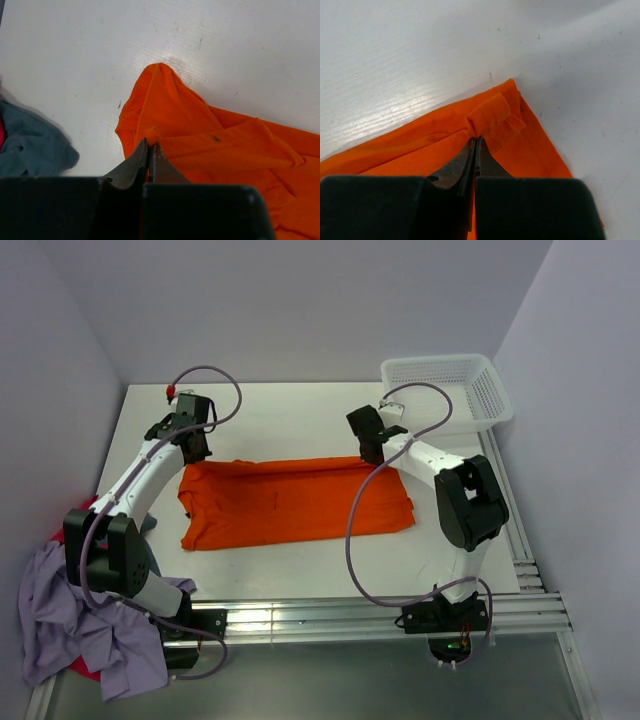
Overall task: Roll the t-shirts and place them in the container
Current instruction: Fold the tshirt
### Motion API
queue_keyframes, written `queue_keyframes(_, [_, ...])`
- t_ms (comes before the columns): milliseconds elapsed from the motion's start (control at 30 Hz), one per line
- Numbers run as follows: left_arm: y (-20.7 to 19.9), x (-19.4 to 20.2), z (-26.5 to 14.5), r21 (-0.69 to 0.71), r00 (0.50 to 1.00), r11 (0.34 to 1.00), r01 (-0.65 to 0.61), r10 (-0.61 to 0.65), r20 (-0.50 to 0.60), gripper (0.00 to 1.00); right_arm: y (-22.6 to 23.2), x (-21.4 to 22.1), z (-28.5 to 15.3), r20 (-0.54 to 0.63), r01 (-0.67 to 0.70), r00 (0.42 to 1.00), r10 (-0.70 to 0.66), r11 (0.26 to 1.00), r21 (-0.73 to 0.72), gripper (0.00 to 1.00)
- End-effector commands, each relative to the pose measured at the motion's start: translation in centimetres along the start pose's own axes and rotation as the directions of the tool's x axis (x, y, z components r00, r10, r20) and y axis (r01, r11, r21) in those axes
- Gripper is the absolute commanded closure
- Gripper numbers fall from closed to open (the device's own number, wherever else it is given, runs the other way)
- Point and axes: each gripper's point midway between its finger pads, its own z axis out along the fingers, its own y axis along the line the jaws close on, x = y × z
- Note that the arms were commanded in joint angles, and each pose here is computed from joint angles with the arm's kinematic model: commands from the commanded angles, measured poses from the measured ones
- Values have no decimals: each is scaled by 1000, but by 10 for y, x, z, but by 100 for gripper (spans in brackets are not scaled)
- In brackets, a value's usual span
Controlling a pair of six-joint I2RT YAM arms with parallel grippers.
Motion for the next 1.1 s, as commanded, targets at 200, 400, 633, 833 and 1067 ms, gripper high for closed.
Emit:
queue_keyframes(200, [10, -7, -24, -4, 997, 999, 45, -45, 70, 100, -7, -13, -17, 63, -36, 997, 36, 999, -2, 100])
queue_keyframes(400, [11, 1, -31, 10, 998, 999, 42, -43, 55, 100, -10, -9, -18, 60, -35, 998, 34, 999, 3, 100])
queue_keyframes(633, [13, 4, -41, 25, 998, 999, 38, -39, 59, 100, -11, -8, -23, 61, -33, 998, 33, 999, -3, 100])
queue_keyframes(833, [17, 10, -45, 26, 998, 999, 36, -37, 56, 100, -13, -6, -30, 69, -32, 997, 32, 999, -9, 100])
queue_keyframes(1067, [17, 33, -42, 38, 999, 999, 33, -33, 16, 100, -15, 8, -29, 53, -16, 998, 15, 1000, 2, 100])
